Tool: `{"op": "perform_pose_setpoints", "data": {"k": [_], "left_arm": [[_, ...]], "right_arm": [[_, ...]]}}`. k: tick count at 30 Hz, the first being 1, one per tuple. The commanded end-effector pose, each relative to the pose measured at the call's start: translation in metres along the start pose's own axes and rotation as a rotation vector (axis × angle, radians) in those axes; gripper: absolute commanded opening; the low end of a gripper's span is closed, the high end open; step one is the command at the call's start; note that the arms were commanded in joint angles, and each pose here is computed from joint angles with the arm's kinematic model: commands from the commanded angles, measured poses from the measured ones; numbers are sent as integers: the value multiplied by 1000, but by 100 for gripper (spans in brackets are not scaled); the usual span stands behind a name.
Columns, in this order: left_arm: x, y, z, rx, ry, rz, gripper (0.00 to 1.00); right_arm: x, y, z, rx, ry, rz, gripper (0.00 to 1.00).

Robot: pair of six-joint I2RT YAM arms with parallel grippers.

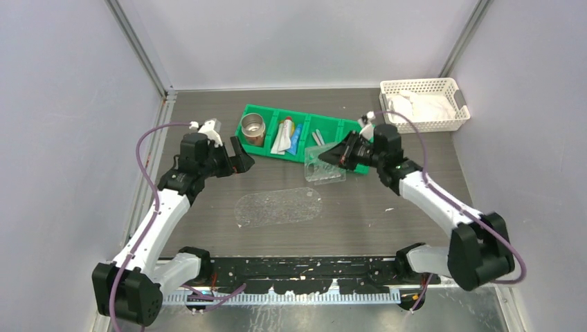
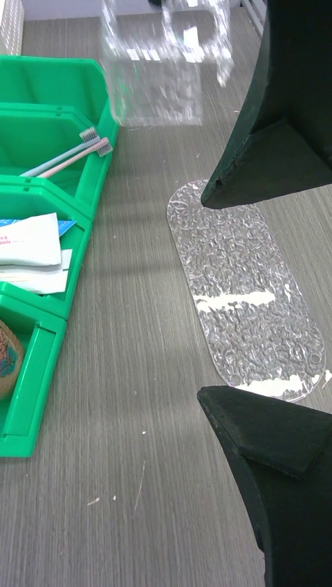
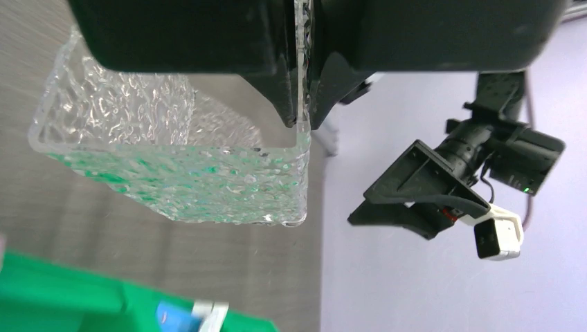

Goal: Prepare toiletry sets of a toothbrush and toothpaste on the tray

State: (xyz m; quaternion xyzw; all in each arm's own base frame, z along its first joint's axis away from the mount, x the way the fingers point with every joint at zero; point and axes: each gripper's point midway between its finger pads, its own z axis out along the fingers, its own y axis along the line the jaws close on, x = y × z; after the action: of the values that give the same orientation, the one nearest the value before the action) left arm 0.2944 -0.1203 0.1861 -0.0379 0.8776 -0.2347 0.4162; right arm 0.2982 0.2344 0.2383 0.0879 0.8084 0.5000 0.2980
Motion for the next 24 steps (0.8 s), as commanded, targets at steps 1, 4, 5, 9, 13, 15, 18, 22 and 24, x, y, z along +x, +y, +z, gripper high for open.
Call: {"op": "perform_pose_setpoints", "data": {"k": [1, 4, 5, 9, 13, 15, 18, 22, 24], "left_arm": [[-20, -13, -10, 32, -59, 10, 100], [-19, -13, -7, 35, -54, 7, 100], [-19, -13, -7, 38, -53, 6, 100], [-18, -13, -6, 39, -48, 2, 100], [-16, -10, -7, 22, -46, 18, 100], [-16, -10, -8, 24, -46, 19, 100], [-16, -10, -8, 27, -47, 17, 100], [-16, -10, -6, 27, -45, 17, 100], [-15, -10, -6, 28, -45, 17, 100]], "right_arm": [[15, 75, -16, -516, 94, 88, 1], [22, 77, -14, -664, 126, 187, 1], [23, 76, -13, -711, 125, 206, 1], [49, 69, 18, -703, 182, 198, 1], [84, 73, 43, -701, 252, 186, 1], [98, 67, 52, -682, 267, 186, 1], [122, 55, 63, -652, 294, 167, 1], [146, 33, 75, -595, 322, 167, 1], [154, 23, 79, -569, 322, 161, 1]]}}
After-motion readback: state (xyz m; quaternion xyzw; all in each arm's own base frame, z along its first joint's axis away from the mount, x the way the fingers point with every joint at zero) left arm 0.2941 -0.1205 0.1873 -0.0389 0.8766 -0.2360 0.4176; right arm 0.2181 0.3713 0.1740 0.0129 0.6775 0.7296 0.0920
